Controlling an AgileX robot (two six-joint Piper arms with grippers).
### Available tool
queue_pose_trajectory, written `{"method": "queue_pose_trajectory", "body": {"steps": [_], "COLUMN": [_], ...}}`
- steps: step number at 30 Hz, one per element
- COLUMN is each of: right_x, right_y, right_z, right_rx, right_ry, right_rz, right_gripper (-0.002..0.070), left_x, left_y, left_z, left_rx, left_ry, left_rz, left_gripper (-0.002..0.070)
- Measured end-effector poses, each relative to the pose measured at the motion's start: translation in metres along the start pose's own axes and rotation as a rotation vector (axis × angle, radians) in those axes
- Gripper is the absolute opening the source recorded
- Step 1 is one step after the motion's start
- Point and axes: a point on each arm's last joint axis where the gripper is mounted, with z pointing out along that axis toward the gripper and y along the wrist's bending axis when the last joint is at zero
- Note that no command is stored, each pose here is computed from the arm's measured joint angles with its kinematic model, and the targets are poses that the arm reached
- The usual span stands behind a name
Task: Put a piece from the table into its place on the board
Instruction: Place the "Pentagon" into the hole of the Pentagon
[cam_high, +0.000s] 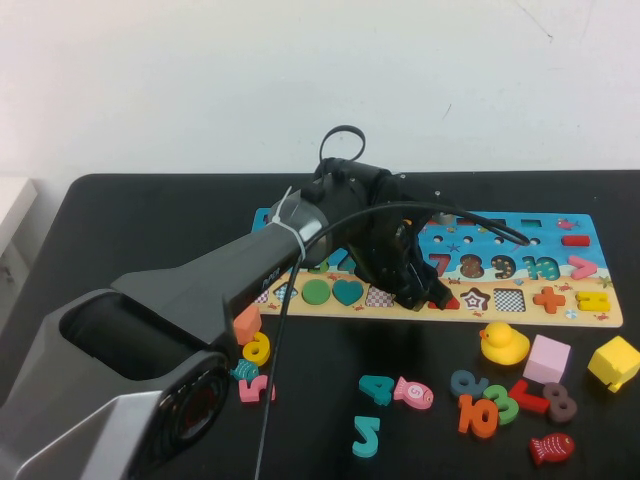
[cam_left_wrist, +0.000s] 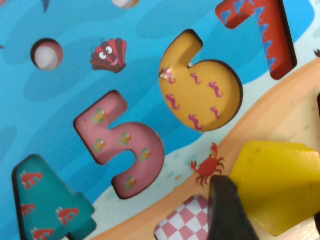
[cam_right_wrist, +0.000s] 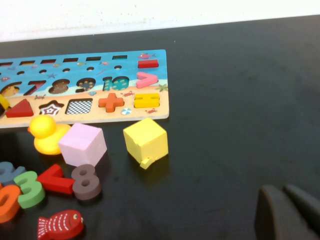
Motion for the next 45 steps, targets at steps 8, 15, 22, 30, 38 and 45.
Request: {"method": "queue_pose_trajectory", "body": {"steps": [8, 15, 22, 30, 38, 45], "right_x": [0.0, 0.0, 0.0, 0.0, 0.0, 0.0], "right_y": [0.0, 0.0, 0.0, 0.0, 0.0, 0.0], "right_z": [0.0, 0.0, 0.0, 0.0, 0.0, 0.0], "right_rx": [0.0, 0.0, 0.0, 0.0, 0.0, 0.0], "right_ry": [0.0, 0.0, 0.0, 0.0, 0.0, 0.0], "right_rz": [0.0, 0.0, 0.0, 0.0, 0.0, 0.0], "right_gripper": [0.0019, 0.0019, 0.0018, 0.0019, 0.0019, 0.0019], "left_x": [0.0001, 0.0, 0.0013, 0.0013, 0.0007, 0.0004], "left_y": [-0.0005, -0.0008, -0.0014, -0.0015, -0.0024, -0.0025], "left_z": [0.0, 0.0, 0.0, 0.0, -0.0027, -0.0039], "left_rx": [0.005, 0.009, 0.015, 0.017, 0.024, 0.024], "left_ry": [0.001, 0.0, 0.014, 0.014, 0.032, 0.038], "left_rz": [-0.004, -0.014, -0.014, -0.012, -0.005, -0.003], "left_gripper": [0.0323, 0.0323, 0.0323, 0.0323, 0.0323, 0.0323]}}
